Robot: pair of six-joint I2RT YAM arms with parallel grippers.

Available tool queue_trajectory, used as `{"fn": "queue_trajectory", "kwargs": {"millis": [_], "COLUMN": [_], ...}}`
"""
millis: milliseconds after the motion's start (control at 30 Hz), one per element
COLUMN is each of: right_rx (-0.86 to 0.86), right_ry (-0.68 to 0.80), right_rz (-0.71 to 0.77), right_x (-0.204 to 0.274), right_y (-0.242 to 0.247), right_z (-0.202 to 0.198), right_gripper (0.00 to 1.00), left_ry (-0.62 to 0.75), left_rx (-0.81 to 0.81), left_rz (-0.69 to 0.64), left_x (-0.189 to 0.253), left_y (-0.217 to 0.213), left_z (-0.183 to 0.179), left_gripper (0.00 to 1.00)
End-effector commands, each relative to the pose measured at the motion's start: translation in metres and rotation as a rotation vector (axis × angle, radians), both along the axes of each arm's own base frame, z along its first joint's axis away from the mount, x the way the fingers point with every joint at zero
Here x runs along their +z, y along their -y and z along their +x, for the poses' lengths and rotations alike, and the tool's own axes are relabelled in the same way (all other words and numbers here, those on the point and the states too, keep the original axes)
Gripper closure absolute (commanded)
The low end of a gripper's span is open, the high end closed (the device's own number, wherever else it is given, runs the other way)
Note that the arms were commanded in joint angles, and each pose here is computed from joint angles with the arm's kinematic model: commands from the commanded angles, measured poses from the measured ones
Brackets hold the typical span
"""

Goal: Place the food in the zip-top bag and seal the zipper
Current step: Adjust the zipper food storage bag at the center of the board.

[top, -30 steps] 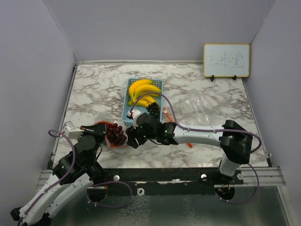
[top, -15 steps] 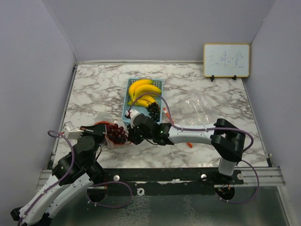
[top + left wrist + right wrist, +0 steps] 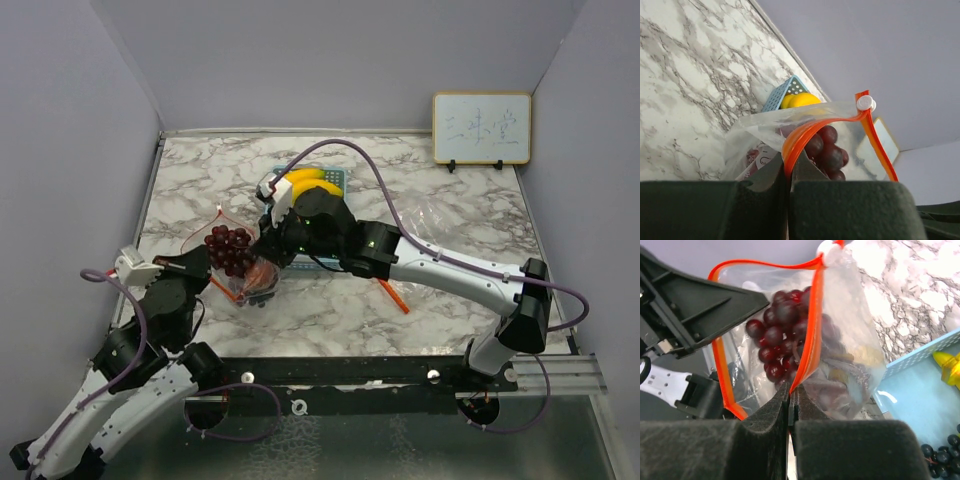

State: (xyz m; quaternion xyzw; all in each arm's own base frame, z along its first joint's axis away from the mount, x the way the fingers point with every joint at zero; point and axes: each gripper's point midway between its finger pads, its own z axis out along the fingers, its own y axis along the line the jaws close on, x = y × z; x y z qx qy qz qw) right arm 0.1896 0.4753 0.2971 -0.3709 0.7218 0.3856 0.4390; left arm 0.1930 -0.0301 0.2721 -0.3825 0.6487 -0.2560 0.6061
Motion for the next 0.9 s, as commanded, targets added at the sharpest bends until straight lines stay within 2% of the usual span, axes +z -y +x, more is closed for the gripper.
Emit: {"fn": "queue_trajectory", "kwargs": {"millis": [0, 133, 267, 367, 400, 467, 500, 600, 700, 800, 867], "right_rx": [0.114, 0.087, 0.137, 0.002, -0.061, -0.178, -0.230, -0.318, -0.352, -0.429, -0.436], "right_ry": [0.006, -0.009, -0.014, 0.021, 0.027, 0.034, 0.035, 0.029, 0.023, -0.011, -0.017], "right_rz": [-0.018, -0.119, -0.092, -0.147, -0.181, -0.234, -0.252, -0.239, -0.195, -0.228, -0.229], "right_x": [0.000, -0.020, -0.006, -0.015, -0.024, -0.038, -0.043, -0.040, -0.033, -0.048, -0.057], "right_y": [-0.002, 0.004, 0.008, 0.021, 0.028, 0.044, 0.053, 0.073, 0.085, 0.103, 0.106], "right_z": [-0.018, -0.012, -0.024, -0.001, 0.009, 0.026, 0.032, 0.047, 0.063, 0.096, 0.111], "right_gripper": [0.98, 0.98, 0.98, 0.95, 0.88, 0.57, 0.49, 0.39, 0.36, 0.35, 0.31], "left_ry": [-0.029, -0.137, -0.183, -0.181, -0.181, -0.191, -0.202, -0.218, -0.220, -0.194, -0.168], "left_rx": [-0.047, -0.122, -0.165, -0.168, -0.164, -0.156, -0.146, -0.143, -0.146, -0.138, -0.125], "left_rz": [0.124, 0.214, 0.206, 0.188, 0.182, 0.179, 0.177, 0.131, 0.061, 0.005, -0.013], "left_x": [0.014, -0.020, -0.049, -0.058, -0.060, -0.066, -0.071, -0.089, -0.107, -0.112, -0.109], "left_y": [0.013, 0.034, 0.047, 0.046, 0.044, 0.040, 0.037, 0.036, 0.036, 0.033, 0.029], "left_z": [0.009, 0.016, 0.017, 0.015, 0.014, 0.010, 0.008, 0.003, -0.002, -0.005, -0.006], "left_gripper": [1.00, 1.00, 1.00, 1.00, 1.00, 1.00, 1.00, 1.00, 1.00, 1.00, 1.00]}}
